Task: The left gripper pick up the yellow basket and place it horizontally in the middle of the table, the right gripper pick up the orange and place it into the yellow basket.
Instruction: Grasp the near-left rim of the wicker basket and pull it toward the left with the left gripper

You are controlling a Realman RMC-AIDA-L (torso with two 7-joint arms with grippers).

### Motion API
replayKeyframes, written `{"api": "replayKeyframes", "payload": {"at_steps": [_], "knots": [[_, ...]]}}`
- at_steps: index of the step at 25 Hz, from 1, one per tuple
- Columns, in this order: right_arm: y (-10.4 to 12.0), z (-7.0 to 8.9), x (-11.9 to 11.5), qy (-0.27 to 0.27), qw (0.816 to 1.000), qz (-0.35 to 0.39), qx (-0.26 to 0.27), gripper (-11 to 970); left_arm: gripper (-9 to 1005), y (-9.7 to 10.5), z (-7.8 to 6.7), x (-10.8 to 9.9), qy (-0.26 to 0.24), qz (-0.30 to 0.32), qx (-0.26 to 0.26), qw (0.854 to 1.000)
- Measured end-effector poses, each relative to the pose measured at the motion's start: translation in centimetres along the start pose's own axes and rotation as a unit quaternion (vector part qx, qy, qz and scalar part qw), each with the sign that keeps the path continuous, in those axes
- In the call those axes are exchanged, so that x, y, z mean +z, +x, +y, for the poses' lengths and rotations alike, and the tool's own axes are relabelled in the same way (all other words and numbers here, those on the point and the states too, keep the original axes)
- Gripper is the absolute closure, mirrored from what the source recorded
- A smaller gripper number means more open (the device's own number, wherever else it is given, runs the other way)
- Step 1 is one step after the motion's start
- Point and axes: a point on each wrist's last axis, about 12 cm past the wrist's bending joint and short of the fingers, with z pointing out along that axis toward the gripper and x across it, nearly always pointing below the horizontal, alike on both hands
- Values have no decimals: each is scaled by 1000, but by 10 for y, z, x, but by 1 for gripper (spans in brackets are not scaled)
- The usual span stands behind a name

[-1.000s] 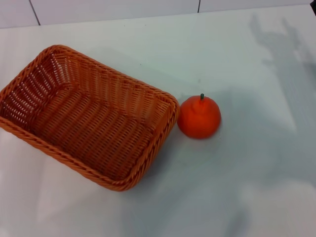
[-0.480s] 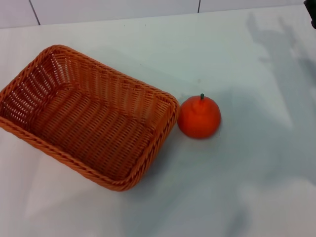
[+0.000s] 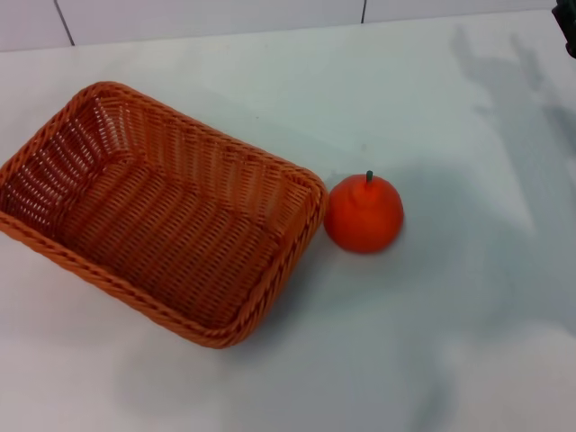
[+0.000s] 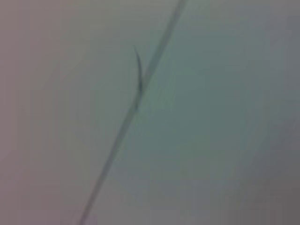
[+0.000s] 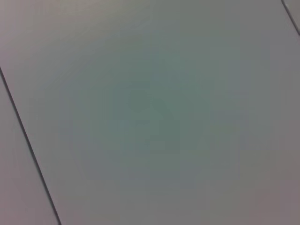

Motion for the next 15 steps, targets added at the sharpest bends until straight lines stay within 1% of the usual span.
{"api": "replayKeyframes", "payload": {"at_steps": [2,3,4,5,6,9,11,14,15], "knots": [[0,0,0,0,1000,0,0,89,319,-18,2,17,17,76,19,997],[0,0,0,-1,1000,0,0,89,321,-24,1,24,23,104,26,994],[0,0,0,-1,1000,0,0,89,322,-24,1,24,23,104,26,994],[0,1,0,-1,1000,0,0,89,324,-29,0,33,27,135,32,990],[0,1,-1,-2,1000,0,0,88,325,-31,0,37,27,153,34,987],[-1,3,-3,-5,1000,-1,0,88,323,-40,-4,60,26,225,48,973],[-1,4,-5,-7,1000,-2,0,88,312,-43,-6,70,28,250,55,966],[-3,5,-7,-10,1000,-5,1,88,297,-44,-12,87,28,300,60,952],[-3,5,-8,-11,1000,-7,1,88,259,-44,-13,92,25,314,62,947]]}}
